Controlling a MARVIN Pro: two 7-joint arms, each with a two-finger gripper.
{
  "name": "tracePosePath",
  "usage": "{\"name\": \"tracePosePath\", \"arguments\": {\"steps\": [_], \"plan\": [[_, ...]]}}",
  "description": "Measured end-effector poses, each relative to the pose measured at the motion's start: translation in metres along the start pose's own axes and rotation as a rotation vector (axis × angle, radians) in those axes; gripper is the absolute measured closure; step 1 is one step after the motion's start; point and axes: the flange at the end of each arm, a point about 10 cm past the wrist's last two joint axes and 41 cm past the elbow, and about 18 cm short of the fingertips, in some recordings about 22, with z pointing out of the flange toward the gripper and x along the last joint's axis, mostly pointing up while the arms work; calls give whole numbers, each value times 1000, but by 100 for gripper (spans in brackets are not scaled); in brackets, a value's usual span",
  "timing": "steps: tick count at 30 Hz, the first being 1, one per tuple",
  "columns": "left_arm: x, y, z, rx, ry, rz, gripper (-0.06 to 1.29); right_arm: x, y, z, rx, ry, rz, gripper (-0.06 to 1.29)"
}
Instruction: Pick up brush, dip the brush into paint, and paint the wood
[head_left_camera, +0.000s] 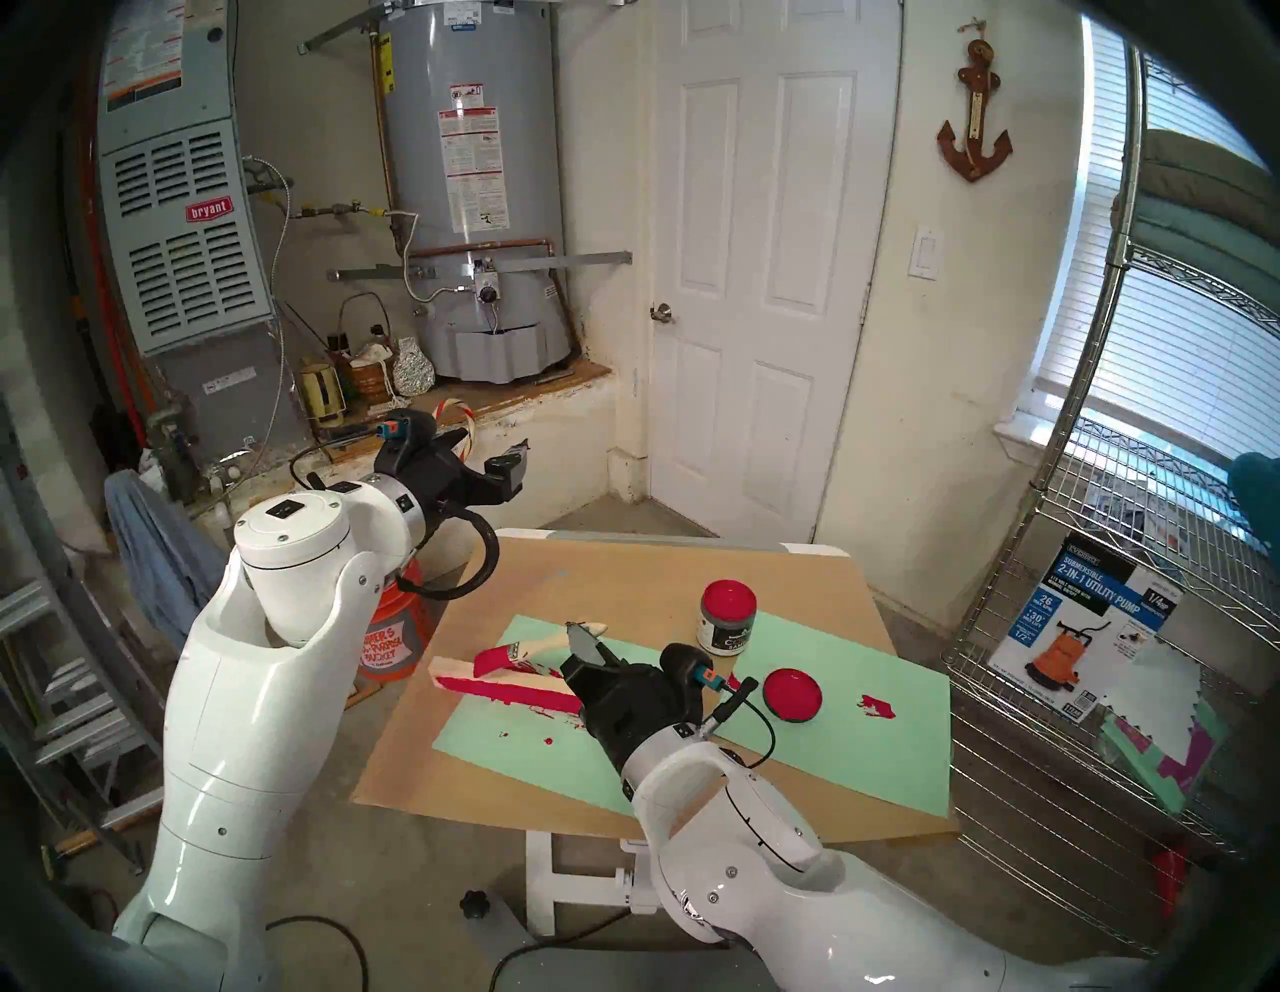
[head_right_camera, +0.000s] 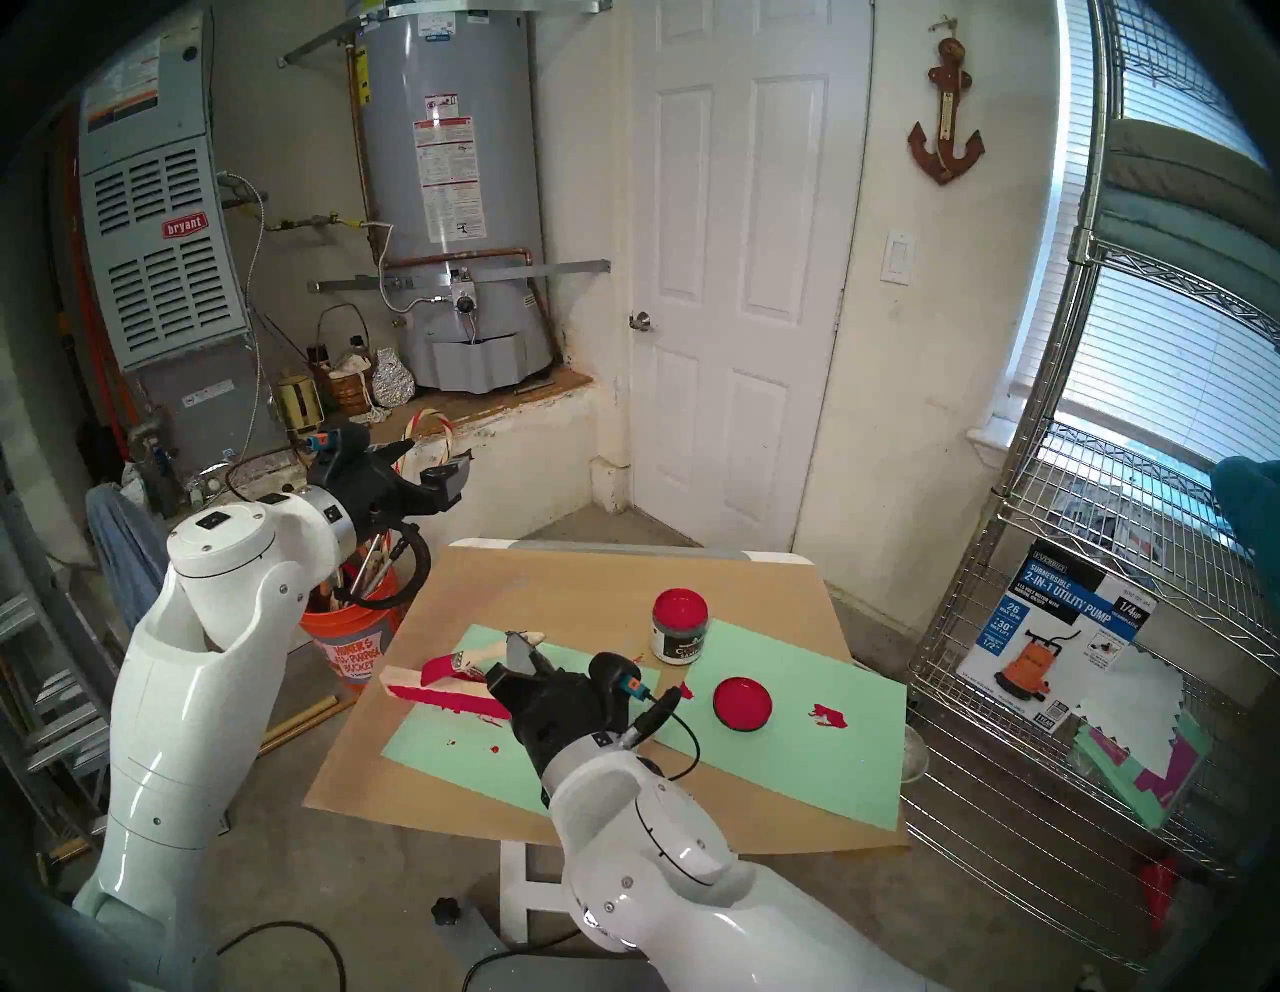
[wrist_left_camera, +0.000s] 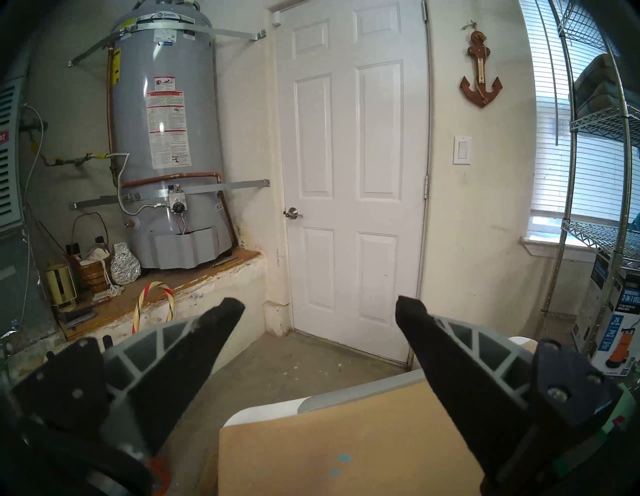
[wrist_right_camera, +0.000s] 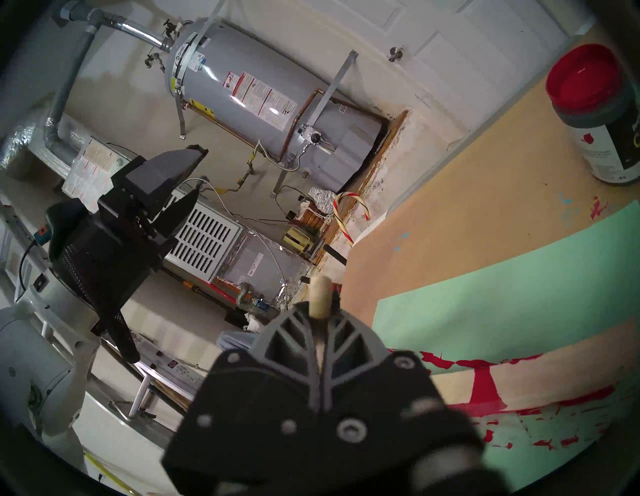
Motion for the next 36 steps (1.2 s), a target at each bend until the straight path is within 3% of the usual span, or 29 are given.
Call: {"name": "tracePosePath", "arguments": {"steps": [14,27,36], "plan": [[2,-16,-7,27,-2,4,-2,-6,-3,-2,10,-22,6,125],[6,-18,-6,20,3,8,-2,-8,2,0,-3,-7,-11,125],[6,-19,-6,23,4,9,-2,-2,7,3,-21,-2,18,125]]}}
